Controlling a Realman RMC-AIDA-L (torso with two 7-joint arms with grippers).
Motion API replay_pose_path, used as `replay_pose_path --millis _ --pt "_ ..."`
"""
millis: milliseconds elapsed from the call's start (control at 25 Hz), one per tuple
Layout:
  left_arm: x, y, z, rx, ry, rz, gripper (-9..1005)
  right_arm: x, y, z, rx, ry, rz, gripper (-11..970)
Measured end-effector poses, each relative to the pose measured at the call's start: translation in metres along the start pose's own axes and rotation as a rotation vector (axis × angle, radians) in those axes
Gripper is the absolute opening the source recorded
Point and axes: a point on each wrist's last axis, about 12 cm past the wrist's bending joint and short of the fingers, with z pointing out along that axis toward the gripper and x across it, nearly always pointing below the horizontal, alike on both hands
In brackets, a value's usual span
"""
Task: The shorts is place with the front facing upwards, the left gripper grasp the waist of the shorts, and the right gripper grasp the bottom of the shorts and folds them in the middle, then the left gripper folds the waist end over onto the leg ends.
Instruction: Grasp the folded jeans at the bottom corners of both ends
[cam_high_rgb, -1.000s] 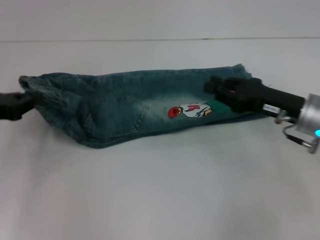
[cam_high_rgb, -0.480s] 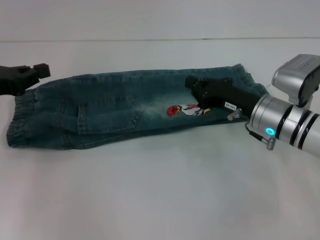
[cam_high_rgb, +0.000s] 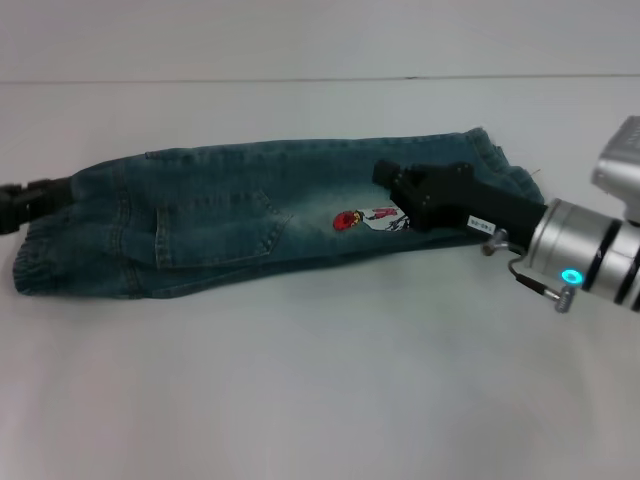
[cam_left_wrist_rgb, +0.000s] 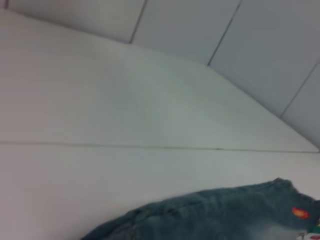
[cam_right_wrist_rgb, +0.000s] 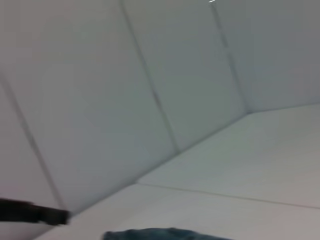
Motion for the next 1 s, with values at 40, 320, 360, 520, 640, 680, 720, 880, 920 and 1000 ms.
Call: replay_pose_path --millis 40,320,360,520,640,680,720,880,920,1000 --pt "0.003 0.001 -0.001 -0.008 0.003 -0.005 215 -0.002 0.000 -0.003 -0.024 0.006 0.007 10" --pt "0.021 0.011 -0.012 -0.091 0.060 -0.014 503 -0.016 -0.004 -0.025 -0.097 0.025 0.030 48" --pt "0.025 0.014 -0.013 -0.110 0.091 -0.009 538 -0.016 -0.004 -0.027 -0.097 0.023 0.031 81" --pt "0.035 0.019 -0.014 -0.165 0.178 0.007 693 -0.015 -0.005 -0.032 -0.091 0.019 0.034 180" --pt "0.037 0.023 -0.013 -0.197 0.205 0.018 812 -0.014 -0.005 -0.032 -0.091 0.021 0.034 179" --pt "0.038 0.023 -0.012 -0.206 0.209 0.019 812 -0.015 -0.004 -0.031 -0.093 0.022 0.032 179" --pt "0.038 0.024 -0.011 -0.210 0.211 0.020 811 -0.015 -0.004 -0.031 -0.094 0.022 0.032 179" --pt "0.039 0.023 -0.004 -0.214 0.225 0.031 809 -0.015 -0.003 -0.028 -0.099 0.022 0.033 178" --pt "0.039 0.023 -0.002 -0.214 0.230 0.036 809 -0.015 -0.003 -0.028 -0.099 0.021 0.035 178" --pt "0.040 0.022 0.003 -0.218 0.240 0.044 808 -0.014 -0.003 -0.028 -0.099 0.020 0.037 178"
